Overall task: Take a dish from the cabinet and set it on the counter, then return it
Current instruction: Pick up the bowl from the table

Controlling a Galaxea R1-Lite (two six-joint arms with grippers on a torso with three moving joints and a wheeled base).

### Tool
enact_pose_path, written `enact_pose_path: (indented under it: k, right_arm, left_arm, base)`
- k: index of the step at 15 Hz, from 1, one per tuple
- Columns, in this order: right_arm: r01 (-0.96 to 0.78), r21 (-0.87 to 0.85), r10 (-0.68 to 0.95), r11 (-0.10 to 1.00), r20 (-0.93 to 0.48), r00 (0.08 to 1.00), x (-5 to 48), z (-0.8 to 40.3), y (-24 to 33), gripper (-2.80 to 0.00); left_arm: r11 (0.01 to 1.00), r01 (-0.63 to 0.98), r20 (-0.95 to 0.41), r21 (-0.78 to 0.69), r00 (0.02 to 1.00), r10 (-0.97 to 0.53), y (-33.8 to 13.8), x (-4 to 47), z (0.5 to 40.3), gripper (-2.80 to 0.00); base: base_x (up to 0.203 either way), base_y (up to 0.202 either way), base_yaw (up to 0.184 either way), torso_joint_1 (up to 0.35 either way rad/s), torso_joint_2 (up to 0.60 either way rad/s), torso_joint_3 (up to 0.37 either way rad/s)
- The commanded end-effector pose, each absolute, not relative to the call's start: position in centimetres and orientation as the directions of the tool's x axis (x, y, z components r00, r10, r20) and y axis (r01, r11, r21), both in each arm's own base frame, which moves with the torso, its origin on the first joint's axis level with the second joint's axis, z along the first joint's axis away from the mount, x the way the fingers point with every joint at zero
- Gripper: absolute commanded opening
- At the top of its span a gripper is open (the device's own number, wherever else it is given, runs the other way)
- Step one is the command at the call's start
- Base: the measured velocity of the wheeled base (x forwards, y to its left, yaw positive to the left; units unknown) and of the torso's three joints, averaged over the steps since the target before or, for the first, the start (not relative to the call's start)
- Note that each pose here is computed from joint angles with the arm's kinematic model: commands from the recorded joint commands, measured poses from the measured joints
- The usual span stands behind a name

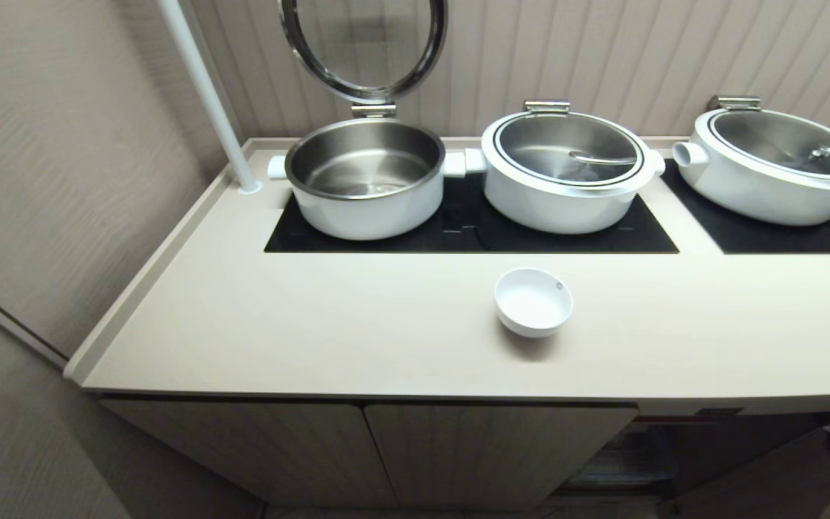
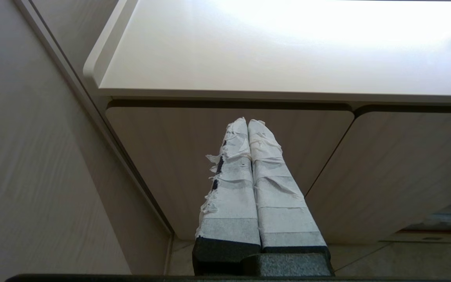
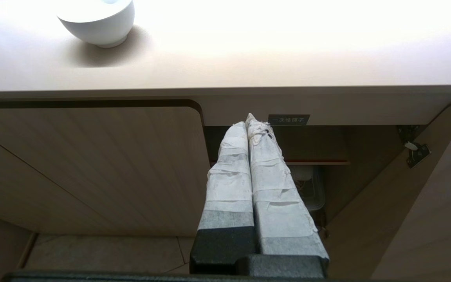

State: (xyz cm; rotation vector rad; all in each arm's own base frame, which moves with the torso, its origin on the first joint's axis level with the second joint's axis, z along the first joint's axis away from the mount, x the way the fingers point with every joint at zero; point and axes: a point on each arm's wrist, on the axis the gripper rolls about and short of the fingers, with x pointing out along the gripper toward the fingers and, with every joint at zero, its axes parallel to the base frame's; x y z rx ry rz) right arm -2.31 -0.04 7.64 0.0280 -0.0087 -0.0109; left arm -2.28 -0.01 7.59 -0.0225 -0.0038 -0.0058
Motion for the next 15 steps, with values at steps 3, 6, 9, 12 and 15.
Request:
enact_pose_path:
  k: [3, 6, 9, 12, 15]
  right_arm:
    - [0.011, 0.027, -0.011, 1.0, 0.006, 1.0, -2.3, 7.7, 0.0, -2.8]
    - [0.015, 0.025, -0.014, 1.0, -0.04, 0.999, -1.9, 7.7, 0.0, -2.8]
    - [0.021, 0.013, -0.019, 1.0, -0.146, 0.989, -1.1, 7.9, 0.0, -2.8]
    - [0.04, -0.005, -0.04, 0.999, -0.238, 0.971, -0.3, 8.0, 0.0, -2.8]
    - [0.072, -0.011, -0.072, 0.997, -0.311, 0.948, 0.6, 8.7, -0.1, -2.8]
  left_arm:
    - [1.0, 0.005, 0.005, -0.023, 1.0, -0.005, 0.0, -2.3, 7.6, -2.8]
    - [1.0, 0.005, 0.005, -0.023, 1.0, -0.005, 0.0, -2.3, 7.6, -2.8]
    - [1.0, 0.006, 0.005, -0.023, 1.0, -0.006, 0.0, -2.3, 7.6, -2.8]
    - [1.0, 0.005, 0.005, -0.023, 1.0, -0.005, 0.0, -2.3, 7.6, -2.8]
    - [1.0, 0.005, 0.005, -0.023, 1.0, -0.005, 0.0, -2.3, 7.6, -2.8]
  base:
    - [0.0, 0.0, 0.0, 0.0, 0.0, 0.0]
    - [0.0, 0.0, 0.0, 0.0, 0.0, 0.0]
    - [0.0, 0.0, 0.0, 0.0, 0.0, 0.0]
    - [0.0, 0.0, 0.0, 0.0, 0.0, 0.0]
    - [0.0, 0.0, 0.0, 0.0, 0.0, 0.0]
